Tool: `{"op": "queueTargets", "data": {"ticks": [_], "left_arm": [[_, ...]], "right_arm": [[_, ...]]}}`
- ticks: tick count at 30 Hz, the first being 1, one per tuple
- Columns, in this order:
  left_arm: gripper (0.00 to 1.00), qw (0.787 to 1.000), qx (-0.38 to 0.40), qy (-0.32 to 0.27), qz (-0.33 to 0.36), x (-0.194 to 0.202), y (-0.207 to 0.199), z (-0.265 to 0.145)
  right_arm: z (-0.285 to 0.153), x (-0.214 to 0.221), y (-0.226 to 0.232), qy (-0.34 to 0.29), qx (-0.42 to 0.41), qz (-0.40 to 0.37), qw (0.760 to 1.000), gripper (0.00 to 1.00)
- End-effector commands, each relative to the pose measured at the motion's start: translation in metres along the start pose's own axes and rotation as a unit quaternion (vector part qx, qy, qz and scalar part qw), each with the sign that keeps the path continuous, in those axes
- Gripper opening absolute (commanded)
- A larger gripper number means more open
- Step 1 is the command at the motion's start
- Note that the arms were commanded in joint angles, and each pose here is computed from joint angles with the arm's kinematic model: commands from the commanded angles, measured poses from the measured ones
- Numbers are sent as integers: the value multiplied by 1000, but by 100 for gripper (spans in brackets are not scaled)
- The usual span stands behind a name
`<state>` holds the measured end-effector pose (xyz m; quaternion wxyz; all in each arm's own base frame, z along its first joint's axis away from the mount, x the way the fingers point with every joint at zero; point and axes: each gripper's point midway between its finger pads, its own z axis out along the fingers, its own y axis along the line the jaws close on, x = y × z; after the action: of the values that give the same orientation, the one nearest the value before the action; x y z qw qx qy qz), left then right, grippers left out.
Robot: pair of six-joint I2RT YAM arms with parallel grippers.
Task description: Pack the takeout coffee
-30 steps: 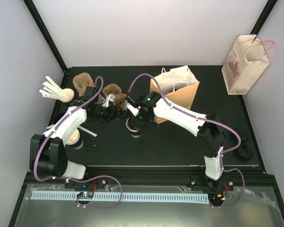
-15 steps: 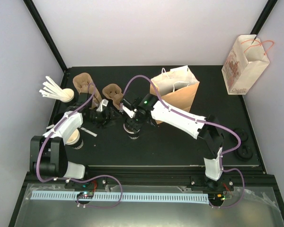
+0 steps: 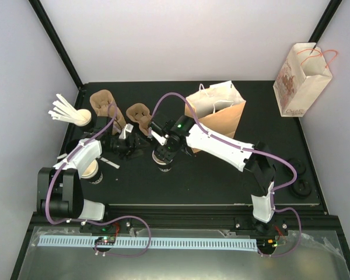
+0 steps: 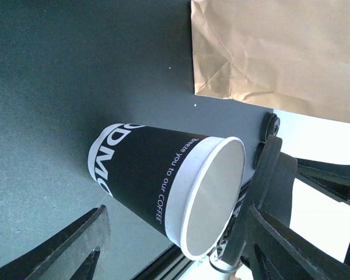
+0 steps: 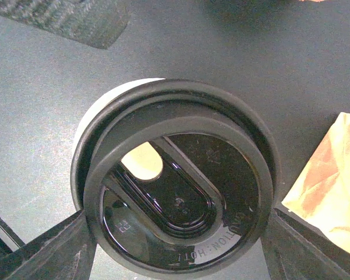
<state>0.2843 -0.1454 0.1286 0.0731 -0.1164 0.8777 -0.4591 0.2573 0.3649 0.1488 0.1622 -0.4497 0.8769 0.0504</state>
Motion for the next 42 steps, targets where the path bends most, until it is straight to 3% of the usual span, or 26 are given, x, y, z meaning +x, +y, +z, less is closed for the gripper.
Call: {"op": "queueTargets", "data": {"ticks": [1, 16, 26, 42], "left_arm": [[66, 1000, 19, 10, -3, 2, -1, 2], [66, 998, 57, 38, -14, 8, -1, 11], [51, 996, 65, 57, -33, 12, 9, 20], [51, 993, 91, 77, -17, 11, 6, 28]], "right_arm": [[-3, -6, 8, -8, -8, -13, 1000, 77], [17, -4, 15, 14, -11, -16, 1000, 78], [27, -5, 15, 23, -5, -12, 1000, 81], [41, 3, 21, 46, -17, -4, 999, 81]]}}
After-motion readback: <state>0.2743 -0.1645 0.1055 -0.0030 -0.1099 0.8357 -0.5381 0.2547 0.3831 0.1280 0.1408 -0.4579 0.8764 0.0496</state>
